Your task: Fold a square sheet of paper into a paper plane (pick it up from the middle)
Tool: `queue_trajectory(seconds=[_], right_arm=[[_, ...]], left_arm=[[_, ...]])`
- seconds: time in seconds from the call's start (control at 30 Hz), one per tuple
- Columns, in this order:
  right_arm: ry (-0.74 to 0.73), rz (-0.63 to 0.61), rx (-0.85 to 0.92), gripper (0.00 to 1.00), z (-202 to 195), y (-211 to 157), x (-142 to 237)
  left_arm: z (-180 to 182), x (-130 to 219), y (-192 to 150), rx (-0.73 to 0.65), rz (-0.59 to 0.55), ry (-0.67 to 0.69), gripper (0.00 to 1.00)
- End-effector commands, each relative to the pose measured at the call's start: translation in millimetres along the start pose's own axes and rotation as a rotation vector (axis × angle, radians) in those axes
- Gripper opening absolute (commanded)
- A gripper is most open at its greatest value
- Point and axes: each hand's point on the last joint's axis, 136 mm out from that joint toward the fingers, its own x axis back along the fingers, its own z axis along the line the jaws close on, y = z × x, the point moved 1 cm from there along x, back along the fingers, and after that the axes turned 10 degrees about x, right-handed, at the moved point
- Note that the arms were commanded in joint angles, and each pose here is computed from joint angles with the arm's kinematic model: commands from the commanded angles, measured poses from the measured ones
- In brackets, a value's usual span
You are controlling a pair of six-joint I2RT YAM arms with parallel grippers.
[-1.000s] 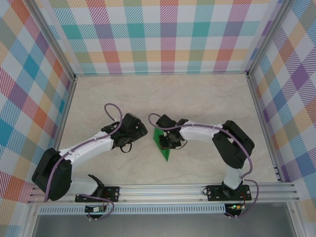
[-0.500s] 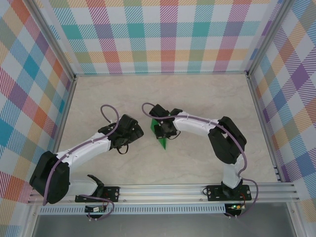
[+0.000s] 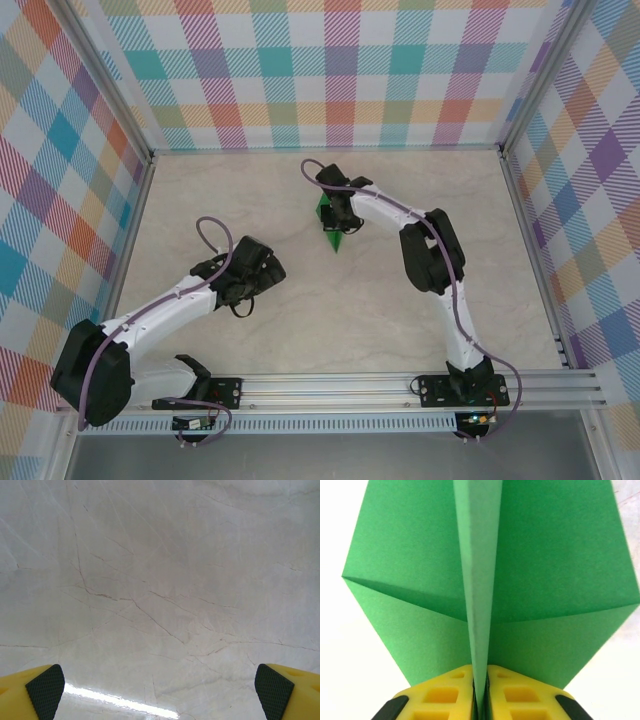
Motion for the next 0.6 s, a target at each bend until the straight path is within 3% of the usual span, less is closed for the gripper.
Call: queue_trajectory(seconds=[0.0, 0.4, 0.57], right_arm=[[-0.010, 0.053, 0.021, 0.16, -0.8, -6.7, -5.2], [-0.056, 0.139, -0.033, 0.18, -11.3, -27.2, -35.6], [-0.049, 0.129, -0.050, 0.22, -8.9, -19.8, -19.3]], left_arm=[[10.1, -0.7, 1.7, -0.011, 0.001, 0.030, 1.00], [9.1, -0.9, 3.2, -0.021, 0.001, 0.048, 1.00], [0.5, 9.4, 21.0, -0.053, -0.045, 0.066, 1.00]])
